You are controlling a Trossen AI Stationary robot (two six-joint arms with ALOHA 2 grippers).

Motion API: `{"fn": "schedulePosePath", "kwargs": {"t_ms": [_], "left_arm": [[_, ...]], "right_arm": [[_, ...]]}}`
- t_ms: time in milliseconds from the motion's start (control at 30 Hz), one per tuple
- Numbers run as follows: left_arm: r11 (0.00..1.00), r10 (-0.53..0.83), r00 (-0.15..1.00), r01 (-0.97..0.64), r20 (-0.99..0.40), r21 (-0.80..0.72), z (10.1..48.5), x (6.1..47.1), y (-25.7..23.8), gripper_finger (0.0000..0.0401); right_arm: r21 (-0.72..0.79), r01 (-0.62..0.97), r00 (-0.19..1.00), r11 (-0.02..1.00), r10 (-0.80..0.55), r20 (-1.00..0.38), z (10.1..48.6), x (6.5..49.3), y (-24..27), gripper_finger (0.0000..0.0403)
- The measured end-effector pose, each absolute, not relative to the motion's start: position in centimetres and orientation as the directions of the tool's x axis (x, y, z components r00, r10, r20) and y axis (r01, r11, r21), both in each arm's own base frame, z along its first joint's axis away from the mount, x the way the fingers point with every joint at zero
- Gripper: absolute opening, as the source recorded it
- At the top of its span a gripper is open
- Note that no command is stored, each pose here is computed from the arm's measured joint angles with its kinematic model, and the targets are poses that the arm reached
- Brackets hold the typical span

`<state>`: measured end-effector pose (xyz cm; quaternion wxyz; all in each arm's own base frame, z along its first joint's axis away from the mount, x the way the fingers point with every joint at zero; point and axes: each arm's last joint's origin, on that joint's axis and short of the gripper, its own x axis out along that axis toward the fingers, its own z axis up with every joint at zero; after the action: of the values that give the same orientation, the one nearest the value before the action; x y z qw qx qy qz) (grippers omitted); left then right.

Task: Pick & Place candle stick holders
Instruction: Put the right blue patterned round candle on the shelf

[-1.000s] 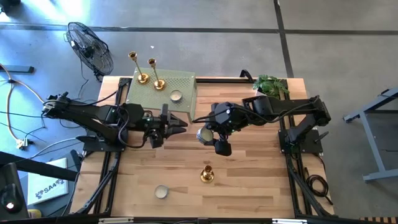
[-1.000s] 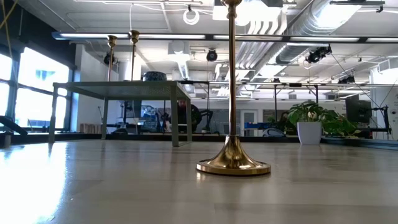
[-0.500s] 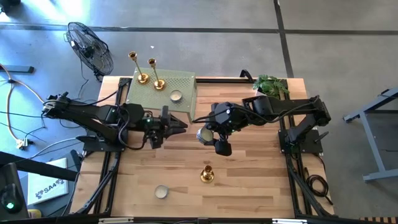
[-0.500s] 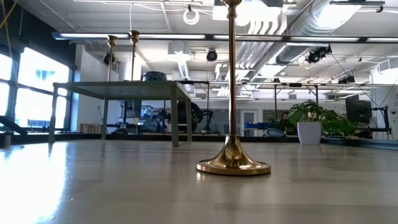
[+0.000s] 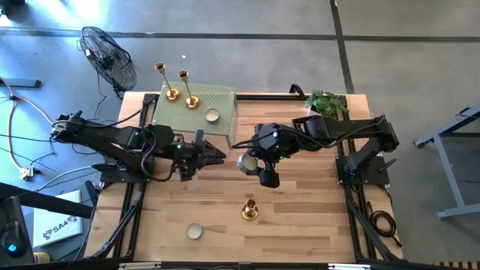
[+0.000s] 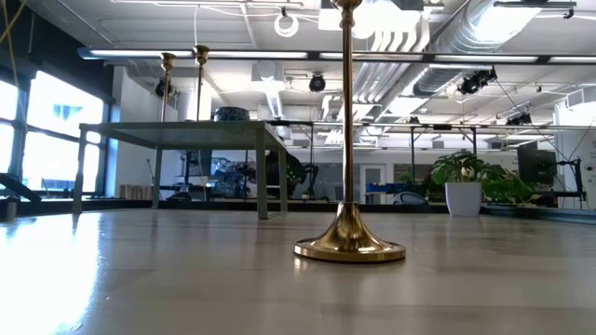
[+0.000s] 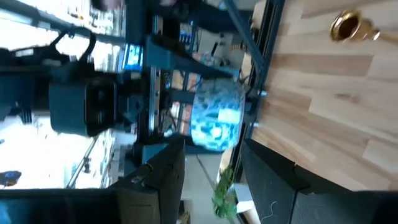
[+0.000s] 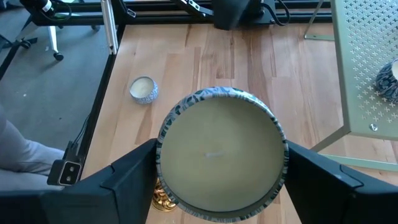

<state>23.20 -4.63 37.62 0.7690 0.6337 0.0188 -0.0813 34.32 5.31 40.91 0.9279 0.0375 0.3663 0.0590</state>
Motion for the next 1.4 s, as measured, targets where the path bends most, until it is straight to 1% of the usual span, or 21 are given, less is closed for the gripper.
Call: {"fn": "schedulePosePath", "kwargs": {"t_ms": [100, 267, 333, 433, 500, 733, 967, 1067, 1200, 1400], "left_arm": [[0.182, -0.151, 0.980, 0.159, -0.132, 0.970, 37.6, 23.2, -4.8, 0.0154], [0.183, -0.188, 0.974, 0.162, -0.127, 0.970, 37.8, 22.9, -4.8, 0.0154], [0.186, -0.228, 0.967, 0.162, -0.118, 0.969, 38.0, 22.7, -4.9, 0.0155], [0.185, -0.299, 0.949, 0.159, -0.099, 0.970, 38.4, 22.0, -5.0, 0.0162], [0.185, -0.320, 0.943, 0.151, -0.086, 0.971, 38.7, 21.4, -4.9, 0.0172], [0.176, -0.296, 0.952, 0.133, -0.076, 0.975, 39.3, 20.0, -4.5, 0.0231], [0.177, -0.292, 0.953, 0.141, -0.085, 0.974, 39.2, 20.0, -4.5, 0.0312], [0.164, -0.266, 0.960, 0.139, -0.092, 0.977, 39.1, 20.2, -4.5, 0.0336], [0.168, -0.198, 0.976, 0.124, -0.090, 0.978, 39.1, 20.2, -4.3, 0.0350], [0.169, -0.171, 0.981, 0.120, -0.090, 0.978, 39.1, 20.2, -4.2, 0.0351]], "right_arm": [[0.113, -0.082, 0.725, 0.990, 0.137, -0.675, 40.9, 34.3, 5.3, 0.0291], [0.113, -0.081, 0.725, 0.990, 0.137, -0.676, 40.9, 34.3, 5.3, 0.0291], [0.113, -0.081, 0.725, 0.990, 0.137, -0.675, 40.9, 34.3, 5.3, 0.0291], [0.113, -0.082, 0.725, 0.990, 0.137, -0.675, 40.9, 34.3, 5.3, 0.0291], [0.113, -0.082, 0.725, 0.990, 0.137, -0.675, 40.9, 34.3, 5.3, 0.0291], [0.113, -0.081, 0.726, 0.990, 0.136, -0.675, 40.9, 34.3, 5.3, 0.0291], [0.113, -0.081, 0.726, 0.990, 0.136, -0.675, 40.9, 34.3, 5.3, 0.0291], [0.113, -0.082, 0.725, 0.990, 0.137, -0.675, 40.9, 34.3, 5.3, 0.0291], [0.113, -0.081, 0.726, 0.990, 0.137, -0.674, 40.9, 34.3, 5.3, 0.0291], [0.113, -0.082, 0.726, 0.990, 0.137, -0.674, 40.9, 34.3, 5.3, 0.0291]]}}
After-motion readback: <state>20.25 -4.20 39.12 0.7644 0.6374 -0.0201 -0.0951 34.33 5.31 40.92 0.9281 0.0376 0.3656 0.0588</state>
